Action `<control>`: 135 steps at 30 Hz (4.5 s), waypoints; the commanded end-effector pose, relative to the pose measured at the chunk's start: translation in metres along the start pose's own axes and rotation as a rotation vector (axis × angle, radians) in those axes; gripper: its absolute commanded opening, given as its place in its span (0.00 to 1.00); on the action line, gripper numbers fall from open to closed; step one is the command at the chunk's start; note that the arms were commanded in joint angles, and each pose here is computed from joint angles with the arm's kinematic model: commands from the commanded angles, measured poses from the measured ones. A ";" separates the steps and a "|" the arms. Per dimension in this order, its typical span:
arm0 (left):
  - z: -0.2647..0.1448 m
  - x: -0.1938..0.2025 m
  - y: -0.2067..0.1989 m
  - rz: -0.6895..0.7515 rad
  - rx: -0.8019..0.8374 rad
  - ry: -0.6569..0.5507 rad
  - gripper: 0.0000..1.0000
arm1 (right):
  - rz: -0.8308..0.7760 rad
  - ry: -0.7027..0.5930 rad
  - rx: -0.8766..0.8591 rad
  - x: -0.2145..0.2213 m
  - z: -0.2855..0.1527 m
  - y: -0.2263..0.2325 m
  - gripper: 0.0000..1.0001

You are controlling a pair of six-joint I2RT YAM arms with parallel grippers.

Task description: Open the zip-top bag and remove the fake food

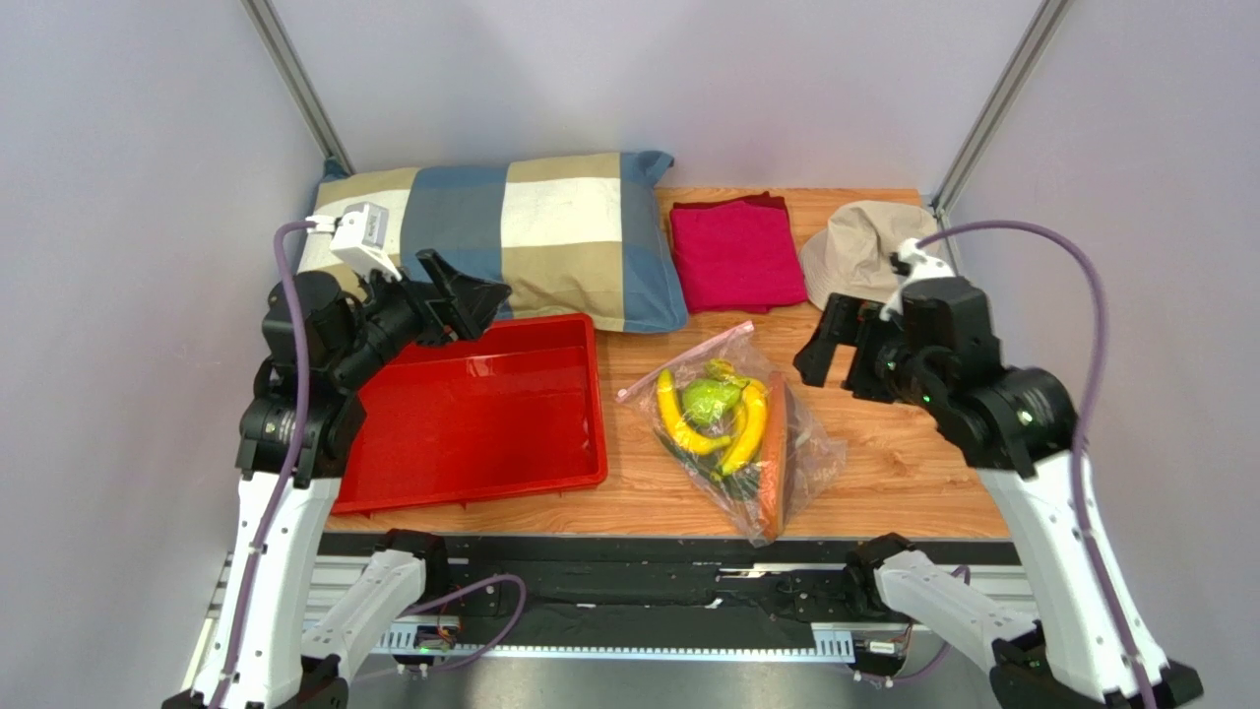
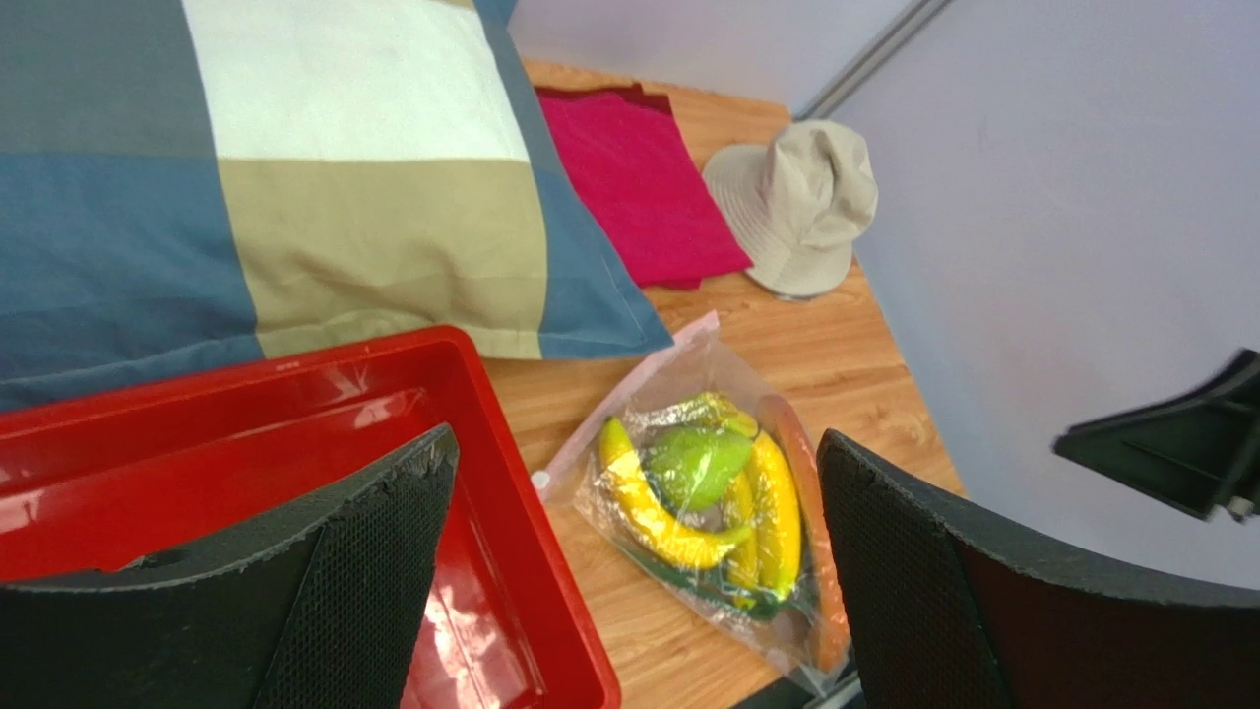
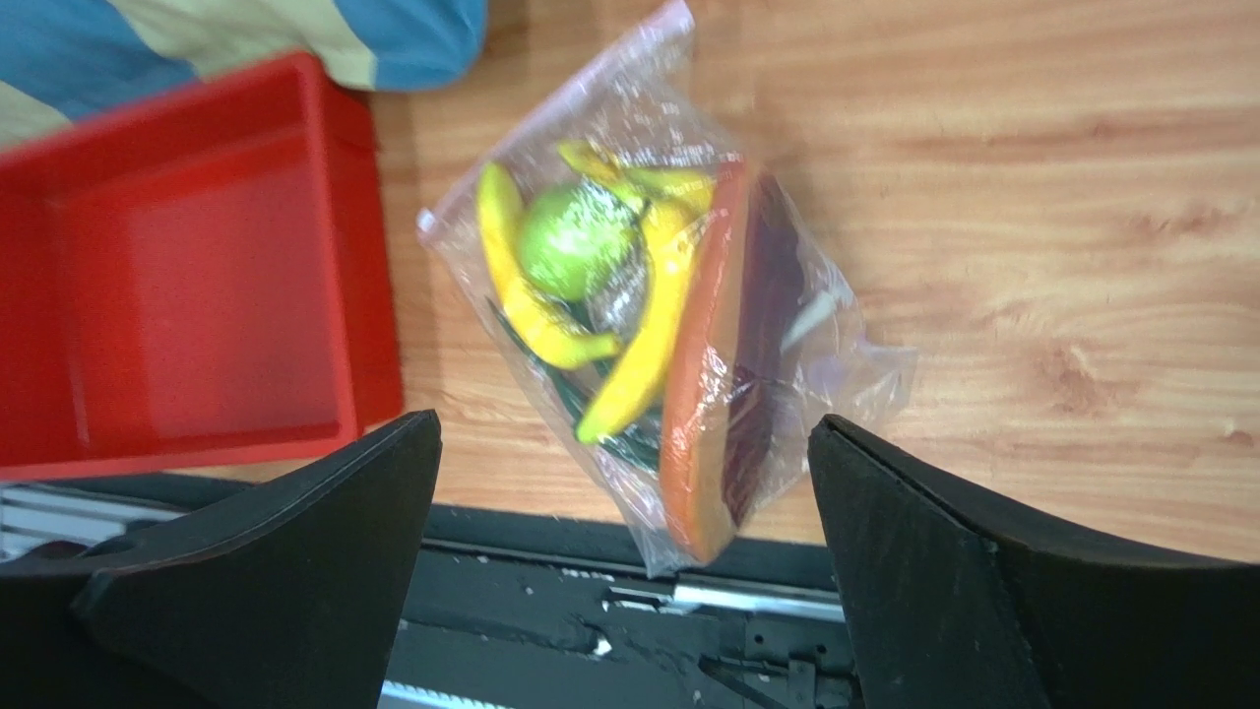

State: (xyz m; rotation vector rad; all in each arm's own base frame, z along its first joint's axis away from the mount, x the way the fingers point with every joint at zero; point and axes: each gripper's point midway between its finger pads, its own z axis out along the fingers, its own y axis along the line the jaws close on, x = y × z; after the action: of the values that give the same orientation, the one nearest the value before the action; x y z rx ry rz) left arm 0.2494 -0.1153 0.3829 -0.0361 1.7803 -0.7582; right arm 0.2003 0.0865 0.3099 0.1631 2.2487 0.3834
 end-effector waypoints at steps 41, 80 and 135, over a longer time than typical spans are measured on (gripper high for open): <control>-0.054 0.152 0.004 -0.329 0.019 0.525 0.82 | -0.811 0.228 0.226 0.183 0.276 0.066 0.61; 0.041 0.141 -0.136 0.576 0.946 0.323 0.87 | -0.248 0.476 -1.047 0.114 0.011 0.110 0.00; 0.030 0.155 -0.202 0.247 1.045 0.457 0.45 | -0.209 0.221 -1.000 0.058 0.023 0.139 0.00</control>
State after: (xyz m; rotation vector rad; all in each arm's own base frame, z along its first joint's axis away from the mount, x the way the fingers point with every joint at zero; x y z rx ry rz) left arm 0.1532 -0.3459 0.2939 1.1215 1.6990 -1.4682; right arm 0.1836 0.2341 0.2855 -0.6387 2.0470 1.3437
